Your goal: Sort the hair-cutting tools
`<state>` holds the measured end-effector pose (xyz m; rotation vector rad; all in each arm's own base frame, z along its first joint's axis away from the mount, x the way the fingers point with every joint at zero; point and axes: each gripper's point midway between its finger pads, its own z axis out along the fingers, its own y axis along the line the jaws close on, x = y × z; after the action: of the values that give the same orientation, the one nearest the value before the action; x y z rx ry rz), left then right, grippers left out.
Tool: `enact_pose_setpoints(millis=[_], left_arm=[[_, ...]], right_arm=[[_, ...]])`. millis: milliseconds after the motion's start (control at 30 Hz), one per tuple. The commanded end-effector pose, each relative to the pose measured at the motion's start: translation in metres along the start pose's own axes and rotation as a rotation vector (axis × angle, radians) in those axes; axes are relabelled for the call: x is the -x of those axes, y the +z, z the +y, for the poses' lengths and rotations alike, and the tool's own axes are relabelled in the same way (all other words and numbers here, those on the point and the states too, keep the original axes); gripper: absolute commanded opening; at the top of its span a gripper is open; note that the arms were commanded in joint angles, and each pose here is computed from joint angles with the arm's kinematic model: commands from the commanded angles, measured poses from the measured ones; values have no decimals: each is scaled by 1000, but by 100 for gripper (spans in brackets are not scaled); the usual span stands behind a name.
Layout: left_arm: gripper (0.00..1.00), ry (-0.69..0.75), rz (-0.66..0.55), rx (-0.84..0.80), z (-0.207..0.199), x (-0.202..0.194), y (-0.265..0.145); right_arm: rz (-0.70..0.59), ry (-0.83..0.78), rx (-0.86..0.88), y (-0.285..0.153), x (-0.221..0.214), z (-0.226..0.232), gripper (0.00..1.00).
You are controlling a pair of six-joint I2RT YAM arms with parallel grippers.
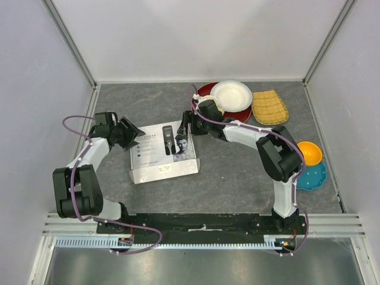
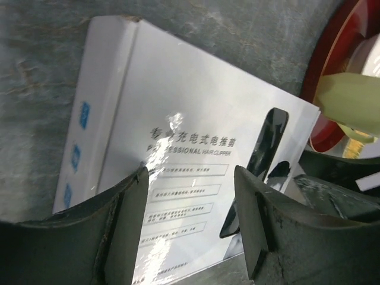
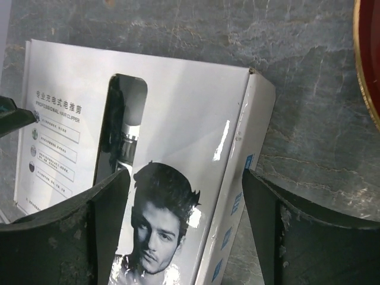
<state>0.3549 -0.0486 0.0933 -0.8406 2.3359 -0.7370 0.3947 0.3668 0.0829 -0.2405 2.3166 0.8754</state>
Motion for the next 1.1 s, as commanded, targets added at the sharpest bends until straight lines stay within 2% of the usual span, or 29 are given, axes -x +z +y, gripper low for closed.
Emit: enact_pose_setpoints(millis=[0,100,167,200,300,433,500,600,700,867,1067], left_arm=[[67,34,-110,120,8,15,-32],[71,82,-147,112,4,13,-51],[85,100,-146,119,8,5,-61],[99,104,-146,104,9,-4,-67],[100,101,-123,52,13,-26,-70],[100,72,-189,-8,10,-35,-85],[97,52,-213,60,25,-36,-89],[88,22,-237,177,49,-40,-95],[85,-9,-213,251,70,-49,-88],[84,-25,-136,248,82,-60,-62],[79,25,-98,93,50,-51,-45]], right_arm=[[-128,-91,8,-35,44,25,87],[-145,-104,-18,-56,42,21,90],[-112,-106,-42,-66,29,14,92],[-103,-102,-47,-75,20,12,93],[-65,-95,-64,-89,-3,4,94],[-27,-73,-58,-103,-30,0,94],[-5,-58,-53,-109,-43,-1,93],[23,-44,-45,-109,-58,-3,93],[51,-18,-29,-103,-68,-1,91],[46,-1,42,-86,-64,11,89],[43,4,124,-66,-50,29,88]])
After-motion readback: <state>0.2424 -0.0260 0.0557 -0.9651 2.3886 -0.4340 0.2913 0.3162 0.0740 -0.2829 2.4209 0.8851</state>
